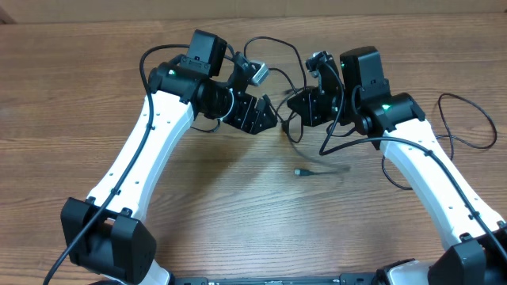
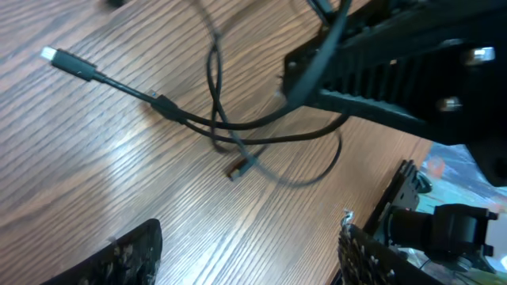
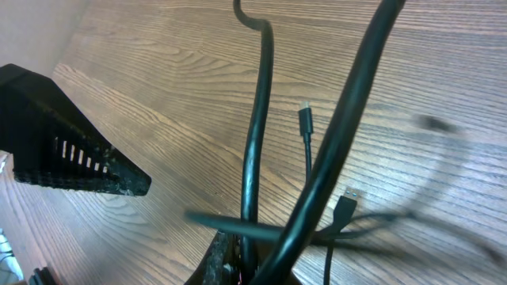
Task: Untangle cables
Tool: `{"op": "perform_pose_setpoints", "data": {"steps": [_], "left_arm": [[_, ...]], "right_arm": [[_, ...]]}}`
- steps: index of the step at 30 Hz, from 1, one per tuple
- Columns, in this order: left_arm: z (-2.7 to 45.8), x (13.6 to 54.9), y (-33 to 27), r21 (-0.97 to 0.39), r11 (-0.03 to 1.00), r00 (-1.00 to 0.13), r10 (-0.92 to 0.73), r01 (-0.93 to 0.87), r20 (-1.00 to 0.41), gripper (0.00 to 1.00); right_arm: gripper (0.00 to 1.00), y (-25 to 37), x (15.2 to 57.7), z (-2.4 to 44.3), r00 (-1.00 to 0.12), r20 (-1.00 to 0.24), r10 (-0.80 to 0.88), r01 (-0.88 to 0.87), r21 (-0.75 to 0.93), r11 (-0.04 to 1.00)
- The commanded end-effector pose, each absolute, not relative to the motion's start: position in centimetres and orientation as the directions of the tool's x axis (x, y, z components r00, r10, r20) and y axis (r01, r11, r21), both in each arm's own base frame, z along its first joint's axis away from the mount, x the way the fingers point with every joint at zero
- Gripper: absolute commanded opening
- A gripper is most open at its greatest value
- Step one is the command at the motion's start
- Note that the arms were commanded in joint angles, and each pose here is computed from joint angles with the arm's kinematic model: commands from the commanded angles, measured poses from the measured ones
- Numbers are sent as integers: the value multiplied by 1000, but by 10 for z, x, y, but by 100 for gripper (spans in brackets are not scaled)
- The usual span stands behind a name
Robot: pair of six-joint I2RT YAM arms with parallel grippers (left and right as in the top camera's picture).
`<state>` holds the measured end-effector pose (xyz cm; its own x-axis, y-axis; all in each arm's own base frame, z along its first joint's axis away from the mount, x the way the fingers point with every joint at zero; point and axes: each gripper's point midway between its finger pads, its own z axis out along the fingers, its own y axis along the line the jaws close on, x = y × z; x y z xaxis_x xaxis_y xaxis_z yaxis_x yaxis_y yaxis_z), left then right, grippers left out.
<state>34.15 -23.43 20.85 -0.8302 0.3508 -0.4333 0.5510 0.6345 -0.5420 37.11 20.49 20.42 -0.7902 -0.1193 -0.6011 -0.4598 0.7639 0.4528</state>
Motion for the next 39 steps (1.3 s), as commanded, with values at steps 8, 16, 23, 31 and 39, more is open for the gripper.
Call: {"op": "perform_pose_setpoints", "data": {"steps": [8, 16, 23, 31, 39], "left_arm": [[228, 348, -247, -530, 568, -768, 357, 630, -531, 73], [223, 361, -241, -468, 615, -753, 357, 635, -552, 72], [215, 358, -241, -479, 617, -766, 361, 624, -532, 57], [208, 350, -242, -511, 602, -781, 365, 614, -508, 35], [208, 352, -241, -506, 608, -780, 364, 613, -508, 4]], "right_arm": [[4, 224, 359, 231, -774, -622, -121, -534, 539, 651], [4, 237, 344, 242, -780, -611, -136, -573, 609, 549], [4, 242, 338, 249, -775, -616, -141, -593, 631, 500], [4, 243, 340, 251, -774, -619, -131, -591, 634, 498], [4, 244, 338, 252, -783, -609, -128, -585, 651, 484]]}}
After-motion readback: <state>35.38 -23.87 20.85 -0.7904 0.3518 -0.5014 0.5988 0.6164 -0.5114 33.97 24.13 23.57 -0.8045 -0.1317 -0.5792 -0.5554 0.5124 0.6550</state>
